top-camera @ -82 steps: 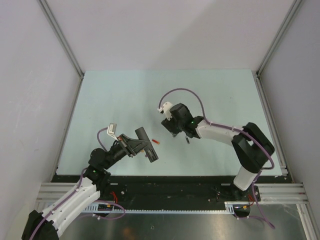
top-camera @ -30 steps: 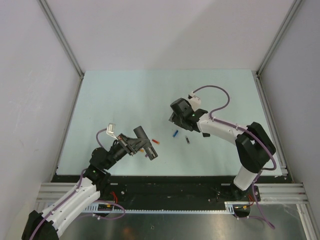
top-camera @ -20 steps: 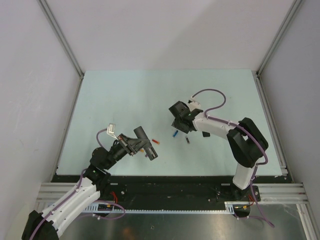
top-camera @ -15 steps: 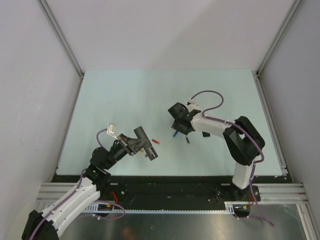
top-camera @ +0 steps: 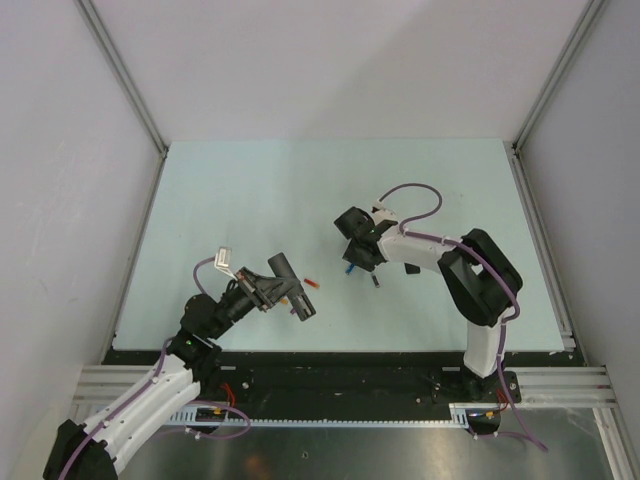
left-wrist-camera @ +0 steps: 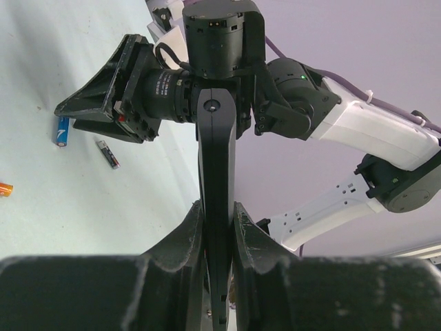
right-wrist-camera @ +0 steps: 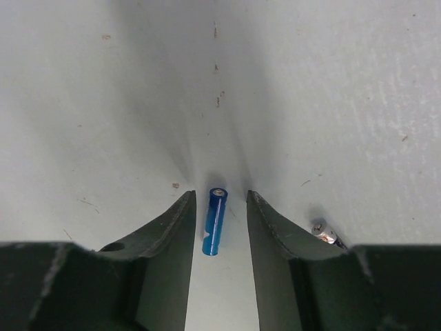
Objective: Load the batteries into the remote control
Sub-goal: Pick up the battery from the center of the board.
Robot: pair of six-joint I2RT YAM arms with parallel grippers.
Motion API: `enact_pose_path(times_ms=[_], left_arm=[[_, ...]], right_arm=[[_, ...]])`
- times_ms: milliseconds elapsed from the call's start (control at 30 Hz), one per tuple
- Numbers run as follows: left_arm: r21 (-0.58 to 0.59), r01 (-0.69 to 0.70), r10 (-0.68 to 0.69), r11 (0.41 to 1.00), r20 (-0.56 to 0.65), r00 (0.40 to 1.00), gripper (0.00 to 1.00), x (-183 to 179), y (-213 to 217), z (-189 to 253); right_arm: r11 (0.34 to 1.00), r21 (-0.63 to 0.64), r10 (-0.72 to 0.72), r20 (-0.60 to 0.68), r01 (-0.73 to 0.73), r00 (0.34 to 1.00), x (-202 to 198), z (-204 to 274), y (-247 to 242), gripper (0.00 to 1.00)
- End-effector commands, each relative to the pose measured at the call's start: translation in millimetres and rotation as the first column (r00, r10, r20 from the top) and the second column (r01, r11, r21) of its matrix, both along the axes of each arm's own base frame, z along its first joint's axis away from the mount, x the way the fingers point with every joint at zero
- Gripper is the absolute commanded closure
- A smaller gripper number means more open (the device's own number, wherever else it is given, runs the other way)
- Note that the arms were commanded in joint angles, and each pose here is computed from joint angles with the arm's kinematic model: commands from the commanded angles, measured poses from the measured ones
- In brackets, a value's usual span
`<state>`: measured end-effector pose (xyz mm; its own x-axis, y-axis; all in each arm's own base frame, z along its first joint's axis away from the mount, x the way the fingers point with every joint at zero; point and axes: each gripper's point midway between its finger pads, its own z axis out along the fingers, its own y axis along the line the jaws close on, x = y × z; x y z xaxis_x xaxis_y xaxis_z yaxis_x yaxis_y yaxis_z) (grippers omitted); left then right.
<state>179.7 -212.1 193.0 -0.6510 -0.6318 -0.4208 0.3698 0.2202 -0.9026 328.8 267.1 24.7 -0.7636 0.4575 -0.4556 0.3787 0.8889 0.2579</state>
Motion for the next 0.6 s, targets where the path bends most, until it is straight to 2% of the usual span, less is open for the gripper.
enact_pose_path(times_ms=[0,567], left_arm=[[0.027,0.003,-0.002,1.000,-0.035,0.999,1.00,-3,1,-27],[0.029,0.001,0.000,1.000,-0.028,1.000,1.00,-4,2,-27]], right_arm=[[1.000,0.012,-0.015,0.020,0.015,1.000,11,3,4,0.61],[0.999,-0.048,-0.004,-0.032,0.002,0.999,0,-14,0,0.68]])
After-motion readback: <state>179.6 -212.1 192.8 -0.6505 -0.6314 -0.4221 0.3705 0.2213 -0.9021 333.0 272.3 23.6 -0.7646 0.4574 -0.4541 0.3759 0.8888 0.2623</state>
